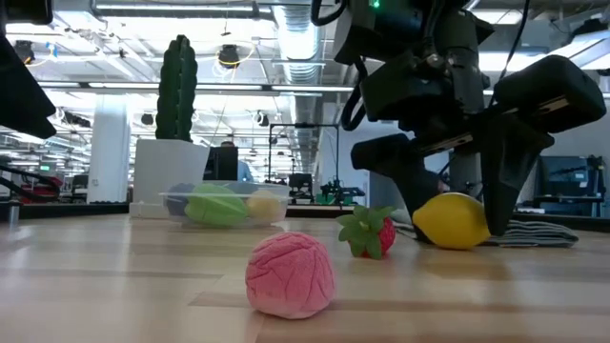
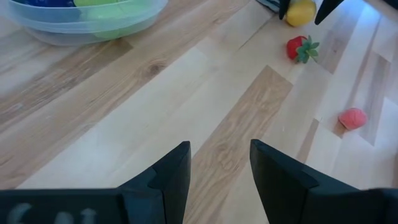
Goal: Pick and placing Produce into tupperware
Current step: Put the yellow lemon into the transparent container
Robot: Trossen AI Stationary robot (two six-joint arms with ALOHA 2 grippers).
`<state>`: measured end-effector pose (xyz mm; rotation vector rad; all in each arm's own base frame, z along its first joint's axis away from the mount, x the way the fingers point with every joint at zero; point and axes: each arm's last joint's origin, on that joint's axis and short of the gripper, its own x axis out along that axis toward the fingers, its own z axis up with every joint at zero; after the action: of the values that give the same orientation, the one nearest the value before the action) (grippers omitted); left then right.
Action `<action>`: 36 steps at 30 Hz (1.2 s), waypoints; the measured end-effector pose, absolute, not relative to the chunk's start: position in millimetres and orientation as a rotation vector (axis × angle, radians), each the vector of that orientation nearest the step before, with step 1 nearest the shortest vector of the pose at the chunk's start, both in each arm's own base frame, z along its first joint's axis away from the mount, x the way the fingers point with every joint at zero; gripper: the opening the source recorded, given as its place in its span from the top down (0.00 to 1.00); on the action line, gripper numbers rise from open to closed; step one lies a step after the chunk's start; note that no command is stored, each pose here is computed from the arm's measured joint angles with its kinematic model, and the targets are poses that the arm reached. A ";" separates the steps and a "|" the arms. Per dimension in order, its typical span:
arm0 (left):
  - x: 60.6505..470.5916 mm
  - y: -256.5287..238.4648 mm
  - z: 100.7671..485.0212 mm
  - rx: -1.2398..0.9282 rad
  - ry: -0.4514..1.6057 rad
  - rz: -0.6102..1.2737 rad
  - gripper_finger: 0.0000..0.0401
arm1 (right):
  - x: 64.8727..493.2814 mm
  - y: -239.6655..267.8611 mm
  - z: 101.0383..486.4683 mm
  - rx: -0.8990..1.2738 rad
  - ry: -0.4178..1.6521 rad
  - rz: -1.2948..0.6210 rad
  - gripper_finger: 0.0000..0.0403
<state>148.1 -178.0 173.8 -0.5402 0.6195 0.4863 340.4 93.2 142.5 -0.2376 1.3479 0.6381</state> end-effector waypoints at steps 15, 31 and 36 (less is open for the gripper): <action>147.8 -178.2 173.7 -0.537 0.619 0.483 0.61 | 340.3 94.0 142.5 -0.212 1.357 0.618 0.34; 147.8 -178.2 173.8 -0.526 0.622 0.479 0.61 | 340.4 94.0 142.4 -0.214 1.356 0.617 0.41; 147.8 -178.2 173.8 -0.526 0.622 0.479 0.61 | 340.4 94.0 142.4 -0.214 1.356 0.618 0.43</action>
<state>147.8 -178.2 173.8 -0.5263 0.6220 0.4791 340.4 94.0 142.4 -0.2144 1.3556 0.6182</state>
